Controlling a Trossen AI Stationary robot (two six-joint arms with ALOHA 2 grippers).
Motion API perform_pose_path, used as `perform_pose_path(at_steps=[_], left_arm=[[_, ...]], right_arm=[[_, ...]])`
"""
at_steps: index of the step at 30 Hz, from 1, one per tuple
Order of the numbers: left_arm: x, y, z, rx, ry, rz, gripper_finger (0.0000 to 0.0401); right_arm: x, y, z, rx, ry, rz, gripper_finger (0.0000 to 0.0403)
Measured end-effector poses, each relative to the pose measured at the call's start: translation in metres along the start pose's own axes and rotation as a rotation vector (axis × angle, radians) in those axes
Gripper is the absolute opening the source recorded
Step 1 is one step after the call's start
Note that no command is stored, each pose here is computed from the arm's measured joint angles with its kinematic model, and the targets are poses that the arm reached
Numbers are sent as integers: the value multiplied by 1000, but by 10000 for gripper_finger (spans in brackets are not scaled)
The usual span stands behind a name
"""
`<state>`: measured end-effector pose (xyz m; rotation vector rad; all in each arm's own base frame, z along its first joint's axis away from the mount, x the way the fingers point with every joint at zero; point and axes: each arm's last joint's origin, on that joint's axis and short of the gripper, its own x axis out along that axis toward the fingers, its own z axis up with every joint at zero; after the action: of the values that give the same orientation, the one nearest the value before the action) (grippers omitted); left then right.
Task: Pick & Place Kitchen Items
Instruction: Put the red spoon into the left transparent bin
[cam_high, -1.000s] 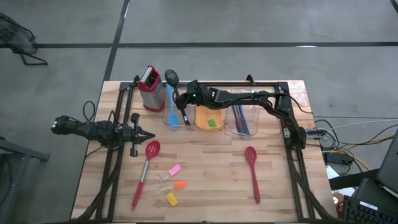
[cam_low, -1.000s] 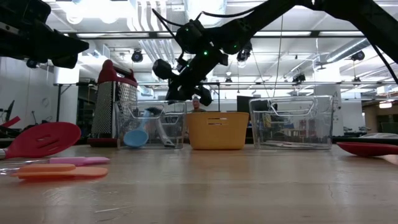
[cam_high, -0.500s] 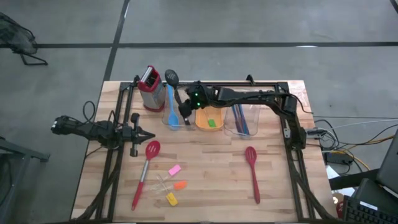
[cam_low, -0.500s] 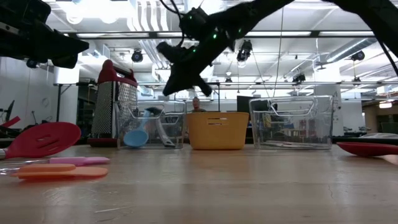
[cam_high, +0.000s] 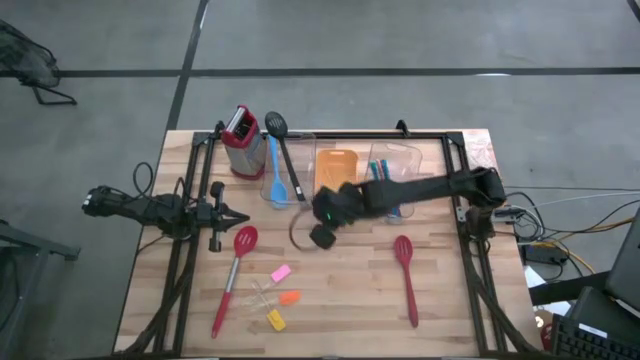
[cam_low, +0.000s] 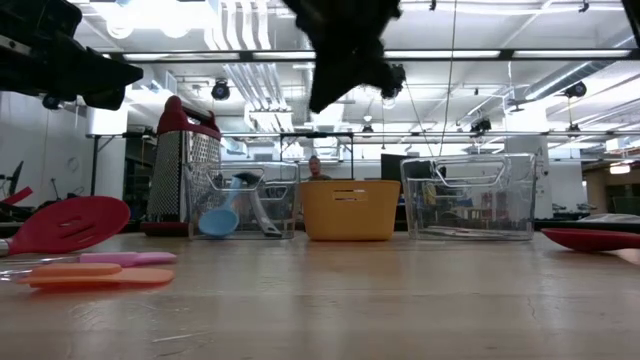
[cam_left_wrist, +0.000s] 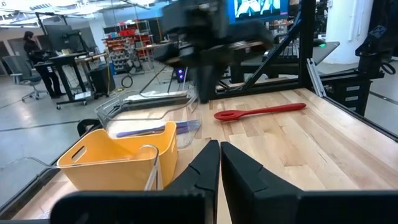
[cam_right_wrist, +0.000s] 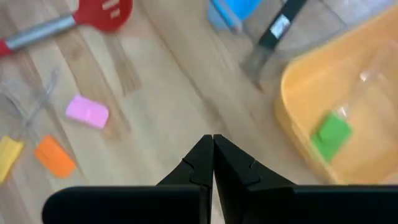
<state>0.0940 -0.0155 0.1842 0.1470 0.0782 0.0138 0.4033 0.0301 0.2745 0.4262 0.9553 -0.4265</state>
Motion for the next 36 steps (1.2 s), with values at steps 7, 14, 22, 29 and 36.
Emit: perform_pose_path(at_steps=[7,14,22,29,36], left_arm=[[0,0,0,0,0,0,19],[0,0,0,0,0,1,20],[0,0,0,0,1,1,20],[0,0,0,0,1,0,19],[0,0,0,0,0,1,21]], right_arm=[[-23,39,-52,23,83,-53,8],[-34,56,-103,100,184,-184,9],[-35,56,-159,193,251,-367,57],[-28,49,-194,297,273,-460,126],[-15,31,-221,350,322,-574,161]])
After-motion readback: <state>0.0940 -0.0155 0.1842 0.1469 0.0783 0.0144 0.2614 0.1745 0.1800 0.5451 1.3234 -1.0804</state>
